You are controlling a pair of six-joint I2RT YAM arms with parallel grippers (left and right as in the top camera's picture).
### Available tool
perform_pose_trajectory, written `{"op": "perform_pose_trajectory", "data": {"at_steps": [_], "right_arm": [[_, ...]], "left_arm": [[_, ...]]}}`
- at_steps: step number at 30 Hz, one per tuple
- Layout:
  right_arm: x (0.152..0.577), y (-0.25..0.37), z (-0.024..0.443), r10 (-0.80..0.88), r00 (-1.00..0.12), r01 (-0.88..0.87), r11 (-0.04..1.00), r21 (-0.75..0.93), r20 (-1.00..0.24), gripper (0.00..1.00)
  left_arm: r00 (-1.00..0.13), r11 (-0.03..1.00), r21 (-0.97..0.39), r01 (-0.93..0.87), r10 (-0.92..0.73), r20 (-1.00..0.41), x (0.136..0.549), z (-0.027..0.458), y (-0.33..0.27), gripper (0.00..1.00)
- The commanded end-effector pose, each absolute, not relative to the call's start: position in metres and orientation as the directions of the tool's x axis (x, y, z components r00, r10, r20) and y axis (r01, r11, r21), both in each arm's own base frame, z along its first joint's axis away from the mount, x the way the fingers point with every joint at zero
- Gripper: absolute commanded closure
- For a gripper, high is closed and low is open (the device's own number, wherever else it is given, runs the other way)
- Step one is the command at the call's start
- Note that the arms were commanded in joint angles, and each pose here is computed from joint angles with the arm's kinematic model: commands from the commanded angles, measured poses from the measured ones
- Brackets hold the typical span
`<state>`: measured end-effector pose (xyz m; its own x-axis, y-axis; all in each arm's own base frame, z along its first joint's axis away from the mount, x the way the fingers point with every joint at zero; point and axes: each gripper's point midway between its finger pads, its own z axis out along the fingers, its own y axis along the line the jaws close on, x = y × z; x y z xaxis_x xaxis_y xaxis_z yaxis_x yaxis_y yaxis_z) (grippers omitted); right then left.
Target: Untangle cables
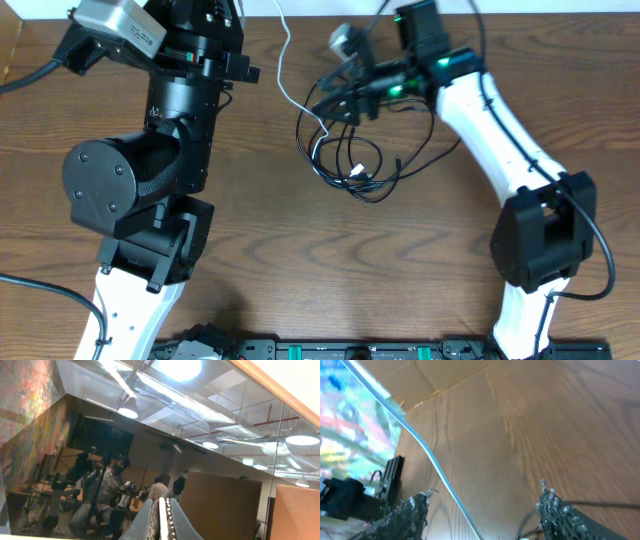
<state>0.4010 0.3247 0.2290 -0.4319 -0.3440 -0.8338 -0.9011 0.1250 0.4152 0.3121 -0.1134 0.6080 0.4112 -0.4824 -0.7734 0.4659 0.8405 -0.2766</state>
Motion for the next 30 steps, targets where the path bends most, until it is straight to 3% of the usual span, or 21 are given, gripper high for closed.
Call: {"op": "perform_pose_trajectory", "data": {"at_steps": [1,4,7,8,11,16,24,30], "right_arm": [[0.392,0.348,0.217,-0.405,-0.378,-0.925,0.134,0.355,-0.832,0.39],[0.392,0.357,0.21,-0.433,-0.382,-0.924,0.181,0.336,-0.816,0.56],[0.405,0.354,0.203,-0.439,-0.447,-0.89,0.305,0.338,-0.78,0.94],[0.409,0.351,0.205,-0.432,-0.466,-0.877,0.34,0.339,-0.772,0.99],[0.428,0.332,0.222,-0.395,-0.51,-0.823,0.482,0.301,-0.764,0.99],[0.44,0.285,0.294,-0.345,-0.438,-0.764,0.63,0.141,-0.83,0.99],[0.414,0.216,0.444,-0.139,-0.227,-0.678,0.734,0.054,-0.964,0.99],[0.398,0.176,0.48,-0.102,-0.166,-0.599,0.801,0.018,-0.981,0.99]], "left_arm": [[0.412,0.841,-0.291,0.457,-0.49,-0.768,0.313,0.608,-0.11,0.93],[0.409,0.841,-0.292,0.455,-0.488,-0.771,0.313,0.607,-0.11,0.93],[0.405,0.842,-0.292,0.453,-0.486,-0.775,0.314,0.605,-0.11,0.93],[0.396,0.844,-0.293,0.449,-0.482,-0.782,0.316,0.603,-0.111,0.93],[0.334,0.855,-0.305,0.419,-0.457,-0.824,0.326,0.585,-0.113,0.93],[0.137,0.912,-0.337,0.234,-0.374,-0.917,0.353,0.52,-0.103,0.92],[-0.108,0.955,-0.275,0.113,-0.263,-0.959,0.361,0.448,-0.099,0.92],[-0.173,0.96,-0.26,0.108,-0.239,-0.955,0.361,0.431,-0.102,0.92]]}}
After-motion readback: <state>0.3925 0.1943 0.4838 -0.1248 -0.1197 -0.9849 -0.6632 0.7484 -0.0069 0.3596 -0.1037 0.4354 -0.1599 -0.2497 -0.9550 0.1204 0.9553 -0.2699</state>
